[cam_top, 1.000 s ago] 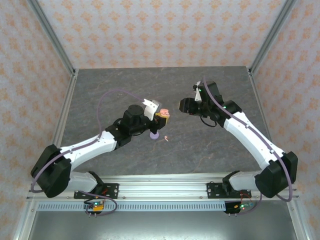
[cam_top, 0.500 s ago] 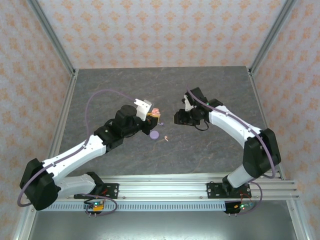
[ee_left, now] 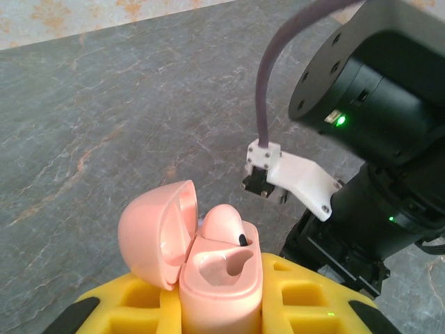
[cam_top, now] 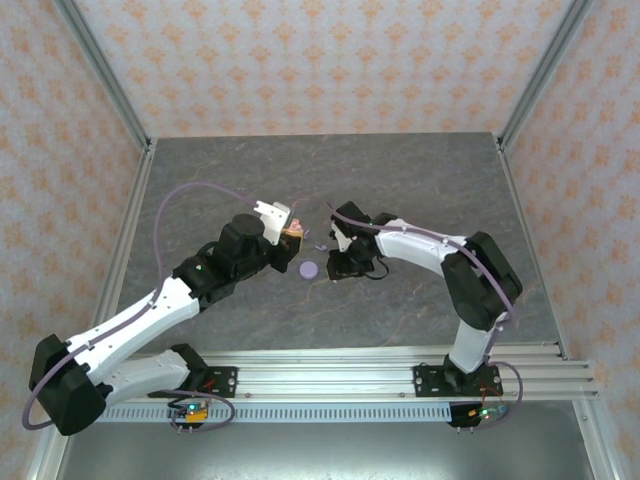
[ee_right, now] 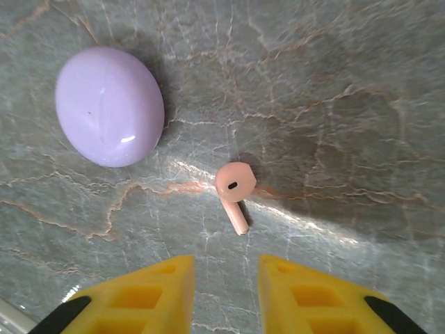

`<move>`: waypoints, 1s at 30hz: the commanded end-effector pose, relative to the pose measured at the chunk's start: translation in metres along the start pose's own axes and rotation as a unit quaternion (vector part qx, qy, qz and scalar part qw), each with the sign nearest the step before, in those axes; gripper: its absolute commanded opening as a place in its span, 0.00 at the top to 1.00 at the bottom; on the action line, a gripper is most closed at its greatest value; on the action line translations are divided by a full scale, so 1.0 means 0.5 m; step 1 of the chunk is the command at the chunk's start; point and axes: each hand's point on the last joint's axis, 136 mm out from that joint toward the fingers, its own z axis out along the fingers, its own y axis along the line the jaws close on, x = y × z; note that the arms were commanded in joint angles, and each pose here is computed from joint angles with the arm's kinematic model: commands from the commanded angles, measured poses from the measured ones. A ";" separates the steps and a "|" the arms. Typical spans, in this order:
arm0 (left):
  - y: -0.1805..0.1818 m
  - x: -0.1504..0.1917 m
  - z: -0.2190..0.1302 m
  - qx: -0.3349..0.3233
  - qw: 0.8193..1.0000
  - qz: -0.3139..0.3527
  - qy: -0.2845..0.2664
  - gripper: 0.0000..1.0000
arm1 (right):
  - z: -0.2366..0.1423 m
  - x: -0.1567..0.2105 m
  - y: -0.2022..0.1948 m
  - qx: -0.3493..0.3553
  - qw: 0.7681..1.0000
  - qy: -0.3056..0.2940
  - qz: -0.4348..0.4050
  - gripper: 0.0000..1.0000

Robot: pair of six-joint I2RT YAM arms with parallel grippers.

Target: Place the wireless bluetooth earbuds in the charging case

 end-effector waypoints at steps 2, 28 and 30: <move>0.019 -0.033 -0.029 -0.024 1.000 0.007 -0.018 0.86 | 0.014 -0.022 0.000 0.032 0.999 -0.013 -0.021 0.73; 0.032 -0.025 -0.032 -0.032 0.999 -0.003 -0.017 0.85 | 0.062 -0.018 -0.048 0.149 0.988 0.011 -0.048 0.84; 0.032 -0.028 -0.032 -0.031 0.999 -0.004 -0.019 0.85 | 0.055 -0.021 -0.064 0.172 0.984 0.001 -0.040 0.87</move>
